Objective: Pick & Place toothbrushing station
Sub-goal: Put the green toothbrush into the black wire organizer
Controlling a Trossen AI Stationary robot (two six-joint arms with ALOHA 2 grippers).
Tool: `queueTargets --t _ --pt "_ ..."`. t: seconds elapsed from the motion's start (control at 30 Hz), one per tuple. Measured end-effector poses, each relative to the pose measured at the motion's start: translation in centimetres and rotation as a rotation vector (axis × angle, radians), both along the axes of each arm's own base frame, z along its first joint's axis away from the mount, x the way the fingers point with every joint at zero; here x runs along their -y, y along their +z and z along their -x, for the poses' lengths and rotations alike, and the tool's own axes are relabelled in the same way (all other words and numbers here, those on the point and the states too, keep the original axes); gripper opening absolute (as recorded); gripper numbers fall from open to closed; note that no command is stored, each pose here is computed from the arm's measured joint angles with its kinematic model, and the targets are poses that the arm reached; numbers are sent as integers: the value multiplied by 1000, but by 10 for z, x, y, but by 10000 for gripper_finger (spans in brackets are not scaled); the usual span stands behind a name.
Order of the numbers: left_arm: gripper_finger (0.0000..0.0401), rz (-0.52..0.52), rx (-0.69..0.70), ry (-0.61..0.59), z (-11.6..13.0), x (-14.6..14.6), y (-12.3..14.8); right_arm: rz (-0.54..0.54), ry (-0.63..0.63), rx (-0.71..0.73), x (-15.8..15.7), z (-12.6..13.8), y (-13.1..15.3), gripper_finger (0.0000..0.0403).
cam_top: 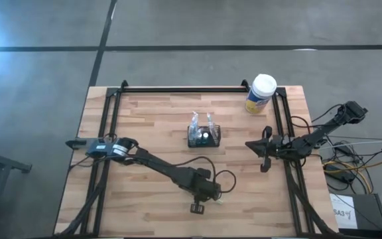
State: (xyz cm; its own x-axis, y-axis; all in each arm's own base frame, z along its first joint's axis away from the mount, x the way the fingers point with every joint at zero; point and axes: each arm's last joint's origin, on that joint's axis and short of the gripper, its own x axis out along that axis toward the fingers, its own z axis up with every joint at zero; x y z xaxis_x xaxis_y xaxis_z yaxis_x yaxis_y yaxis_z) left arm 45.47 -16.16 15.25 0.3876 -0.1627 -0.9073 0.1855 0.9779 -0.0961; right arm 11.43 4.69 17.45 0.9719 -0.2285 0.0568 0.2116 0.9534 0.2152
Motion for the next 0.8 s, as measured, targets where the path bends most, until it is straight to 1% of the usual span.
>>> queueTargets --t 0.13,0.2,0.3,0.53,0.63,0.73,0.8 --pt "35 -4 11 -11 0 0 1 3 0 -2 0 0 0 8" --pt "32 -7 14 -17 -1 0 1 8 0 -8 0 0 -1 8" --pt "15 -16 20 -35 -1 0 1 9 0 -11 0 0 -1 8" --pt "14 -40 53 -53 1 -1 13 12 -7 -12 0 0 -1 8" --pt "14 -42 87 -38 4 -4 31 13 -9 -13 0 0 -1 8" --pt "14 -41 158 -27 10 -6 60 7 -8 -18 0 0 -2 8" --pt "14 -40 205 -35 15 -6 76 -1 -9 -26 0 0 -3 8"
